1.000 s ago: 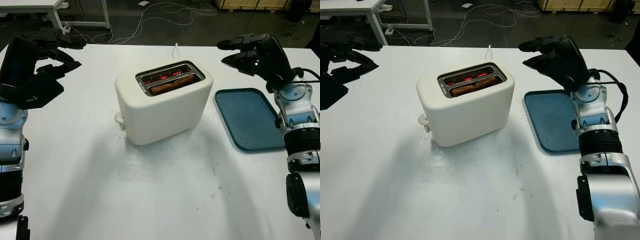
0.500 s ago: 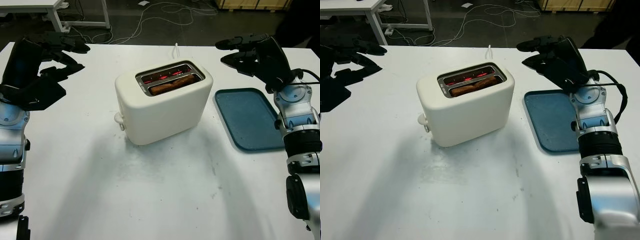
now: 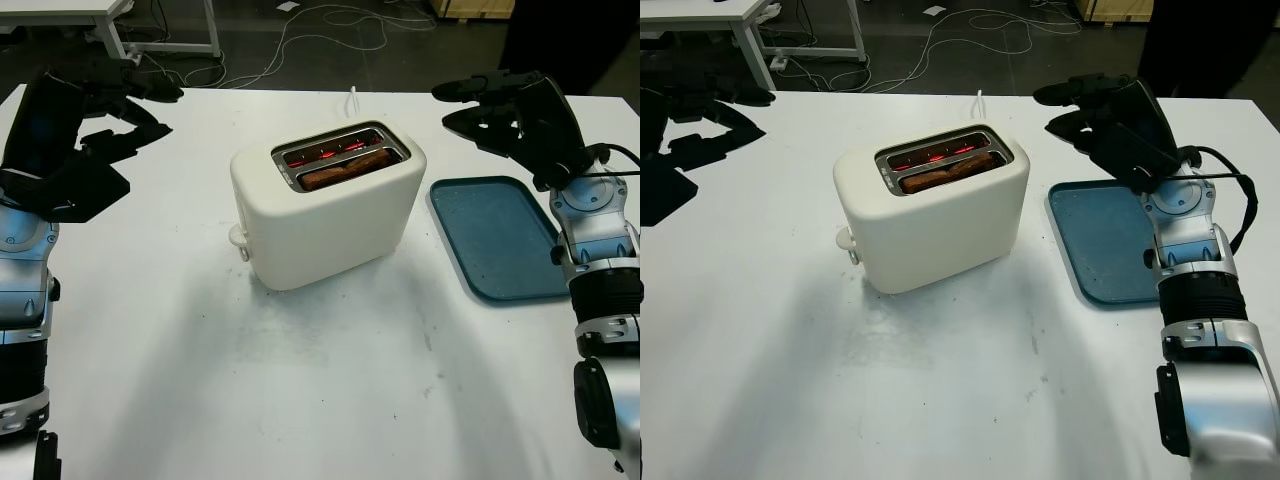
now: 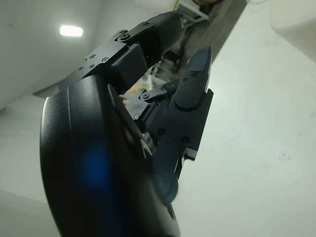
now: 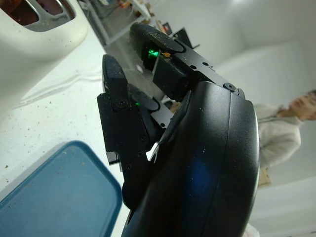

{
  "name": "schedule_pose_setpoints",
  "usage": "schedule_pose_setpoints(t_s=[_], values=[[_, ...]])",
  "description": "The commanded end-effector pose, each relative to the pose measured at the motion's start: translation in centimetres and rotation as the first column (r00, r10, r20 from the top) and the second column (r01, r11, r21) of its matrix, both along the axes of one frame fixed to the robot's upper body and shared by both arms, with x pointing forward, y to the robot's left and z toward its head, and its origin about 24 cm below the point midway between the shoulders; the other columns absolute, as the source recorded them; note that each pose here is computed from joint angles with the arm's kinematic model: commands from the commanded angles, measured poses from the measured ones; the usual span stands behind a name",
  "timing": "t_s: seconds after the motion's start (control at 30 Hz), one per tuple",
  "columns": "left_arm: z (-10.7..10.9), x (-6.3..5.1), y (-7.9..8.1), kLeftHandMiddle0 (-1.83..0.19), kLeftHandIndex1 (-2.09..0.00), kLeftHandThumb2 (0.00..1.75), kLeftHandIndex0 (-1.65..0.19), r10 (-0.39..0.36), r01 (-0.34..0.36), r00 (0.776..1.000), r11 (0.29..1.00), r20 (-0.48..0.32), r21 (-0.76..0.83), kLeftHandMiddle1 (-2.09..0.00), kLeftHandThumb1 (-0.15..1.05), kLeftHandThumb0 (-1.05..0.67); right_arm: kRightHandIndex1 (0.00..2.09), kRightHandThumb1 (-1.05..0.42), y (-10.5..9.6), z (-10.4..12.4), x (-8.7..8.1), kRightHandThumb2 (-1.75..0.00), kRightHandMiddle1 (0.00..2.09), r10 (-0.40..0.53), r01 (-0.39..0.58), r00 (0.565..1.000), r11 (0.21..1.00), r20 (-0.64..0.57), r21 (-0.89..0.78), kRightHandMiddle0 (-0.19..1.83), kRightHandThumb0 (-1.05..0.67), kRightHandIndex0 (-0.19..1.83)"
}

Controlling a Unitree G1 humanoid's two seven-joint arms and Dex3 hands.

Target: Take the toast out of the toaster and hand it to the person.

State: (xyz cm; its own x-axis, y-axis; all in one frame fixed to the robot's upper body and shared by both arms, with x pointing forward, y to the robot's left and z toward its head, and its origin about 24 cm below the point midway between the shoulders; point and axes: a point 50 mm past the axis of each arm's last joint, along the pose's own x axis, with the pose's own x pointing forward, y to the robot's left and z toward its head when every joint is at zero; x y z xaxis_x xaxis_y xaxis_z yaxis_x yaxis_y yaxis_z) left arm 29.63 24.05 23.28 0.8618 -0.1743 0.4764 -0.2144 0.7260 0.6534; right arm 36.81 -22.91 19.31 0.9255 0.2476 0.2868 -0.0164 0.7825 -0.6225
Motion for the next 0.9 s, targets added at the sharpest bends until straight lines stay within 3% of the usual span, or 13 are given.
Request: schedule_pose_setpoints(t_s=[0.0, 0.43, 0.87], values=[[-0.35, 0.00, 0.16, -0.78, -0.36, 0.04, -0.89, 0.008, -0.008, 1.000, 1.000, -0.003, -0.023, -0.83, 0.87, -0.20, 0.19, -0.92, -0.14, 0.27, -0.02, -0.10, 0.00, -0.011, 0.011, 1.000, 1.000, 0.002, 0.009, 0.89, -0.19, 0.96], [-0.51, -0.05, 0.07, -0.81, -0.38, 0.03, -0.90, 0.022, -0.022, 1.000, 1.000, 0.004, 0.009, -0.87, 0.86, -0.14, 0.21, -0.92, -0.12, 0.25, -0.09, -0.10, 0.00, 0.009, -0.009, 1.000, 1.000, 0.002, 0.021, 0.89, -0.13, 0.96], [-0.70, -0.11, 0.14, -0.82, -0.40, 0.02, -0.90, 0.016, -0.016, 1.000, 0.999, 0.017, 0.033, -0.88, 0.85, -0.11, 0.23, -0.92, -0.31, 0.00, -0.22, -0.09, 0.00, 0.019, -0.019, 1.000, 1.000, -0.005, 0.013, 0.90, -0.21, 0.98]])
